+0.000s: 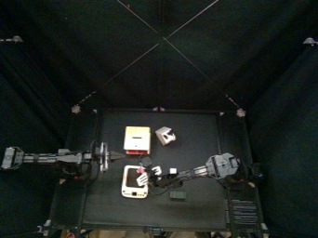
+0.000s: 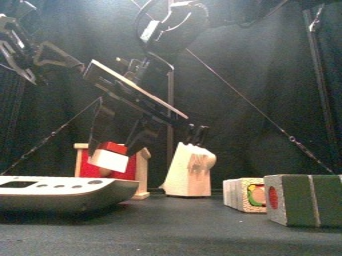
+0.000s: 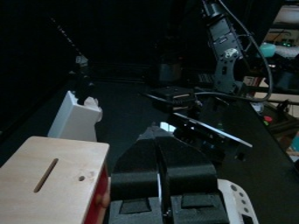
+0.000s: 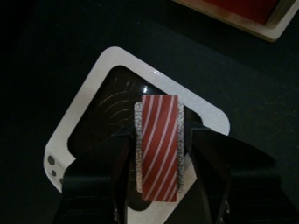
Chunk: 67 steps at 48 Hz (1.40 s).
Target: Put salmon sushi right of white sushi roll
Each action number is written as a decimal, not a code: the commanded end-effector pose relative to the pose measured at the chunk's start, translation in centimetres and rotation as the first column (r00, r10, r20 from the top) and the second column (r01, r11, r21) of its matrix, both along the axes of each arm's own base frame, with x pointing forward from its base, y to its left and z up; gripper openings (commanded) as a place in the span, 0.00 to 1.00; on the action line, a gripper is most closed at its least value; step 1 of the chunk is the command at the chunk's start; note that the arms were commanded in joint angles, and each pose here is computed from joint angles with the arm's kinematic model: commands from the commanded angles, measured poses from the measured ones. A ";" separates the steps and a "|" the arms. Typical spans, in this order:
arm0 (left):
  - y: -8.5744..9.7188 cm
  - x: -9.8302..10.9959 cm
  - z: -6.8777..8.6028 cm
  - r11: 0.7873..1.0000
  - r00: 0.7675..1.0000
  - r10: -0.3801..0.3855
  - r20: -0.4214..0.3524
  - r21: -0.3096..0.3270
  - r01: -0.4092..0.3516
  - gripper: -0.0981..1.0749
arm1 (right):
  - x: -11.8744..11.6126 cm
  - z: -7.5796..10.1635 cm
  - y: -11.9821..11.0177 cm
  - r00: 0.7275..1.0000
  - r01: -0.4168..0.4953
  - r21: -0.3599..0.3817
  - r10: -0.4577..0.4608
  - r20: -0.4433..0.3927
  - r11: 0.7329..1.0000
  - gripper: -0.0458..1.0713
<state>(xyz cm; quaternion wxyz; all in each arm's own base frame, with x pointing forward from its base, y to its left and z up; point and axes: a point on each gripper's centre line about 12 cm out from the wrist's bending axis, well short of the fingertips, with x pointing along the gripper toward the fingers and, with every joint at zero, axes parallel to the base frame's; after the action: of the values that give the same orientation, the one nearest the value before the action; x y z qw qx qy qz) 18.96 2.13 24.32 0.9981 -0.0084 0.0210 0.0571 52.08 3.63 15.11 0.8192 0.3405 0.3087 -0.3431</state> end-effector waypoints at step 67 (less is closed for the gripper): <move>0.0 0.2 0.4 1.000 1.000 0.001 0.010 0.004 -0.001 0.07 | -17.9 4.7 0.9 0.927 0.320 0.250 -0.247 -0.283 0.914 0.68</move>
<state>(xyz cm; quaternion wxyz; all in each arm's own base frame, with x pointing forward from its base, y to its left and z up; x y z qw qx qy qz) 18.96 2.16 24.32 0.9981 -0.0084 0.0210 0.0578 35.02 4.16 18.21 0.6601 0.4331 0.4095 -0.4572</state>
